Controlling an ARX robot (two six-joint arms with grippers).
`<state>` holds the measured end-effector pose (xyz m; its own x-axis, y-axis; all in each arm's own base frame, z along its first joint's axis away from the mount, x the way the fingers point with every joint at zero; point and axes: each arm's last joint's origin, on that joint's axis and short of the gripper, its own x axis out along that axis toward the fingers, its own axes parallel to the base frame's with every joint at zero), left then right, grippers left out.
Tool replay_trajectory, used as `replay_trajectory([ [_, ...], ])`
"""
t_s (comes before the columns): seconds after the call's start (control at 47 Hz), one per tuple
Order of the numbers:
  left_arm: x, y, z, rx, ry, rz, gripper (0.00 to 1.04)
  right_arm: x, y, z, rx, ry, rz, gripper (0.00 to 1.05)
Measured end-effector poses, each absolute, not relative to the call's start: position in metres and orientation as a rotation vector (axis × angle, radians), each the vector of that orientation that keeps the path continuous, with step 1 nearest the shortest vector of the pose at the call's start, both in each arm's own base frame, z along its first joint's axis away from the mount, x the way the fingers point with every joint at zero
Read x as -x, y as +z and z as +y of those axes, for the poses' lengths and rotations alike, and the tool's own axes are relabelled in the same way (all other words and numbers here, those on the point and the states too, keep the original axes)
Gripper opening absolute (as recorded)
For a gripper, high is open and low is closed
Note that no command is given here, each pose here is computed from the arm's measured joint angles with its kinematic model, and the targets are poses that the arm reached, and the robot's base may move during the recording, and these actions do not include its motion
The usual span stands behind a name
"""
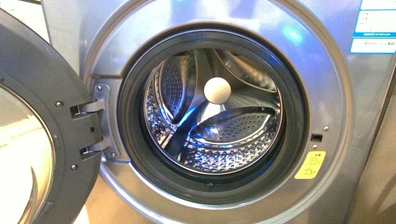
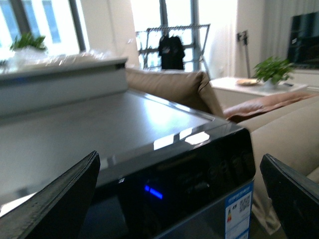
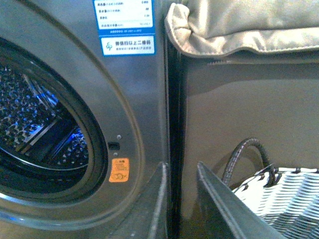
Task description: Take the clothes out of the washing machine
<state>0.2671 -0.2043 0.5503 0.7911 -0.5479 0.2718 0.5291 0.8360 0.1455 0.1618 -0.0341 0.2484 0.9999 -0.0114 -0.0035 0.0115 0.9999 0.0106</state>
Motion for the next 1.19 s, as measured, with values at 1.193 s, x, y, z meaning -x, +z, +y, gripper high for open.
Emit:
replay_trajectory([
  [1.193, -0.154, 0.406, -0.108, 0.123, -0.095, -0.056, 0.91, -0.114, 0.176, 0.0, -0.003, -0.002, 0.001, 0.02],
])
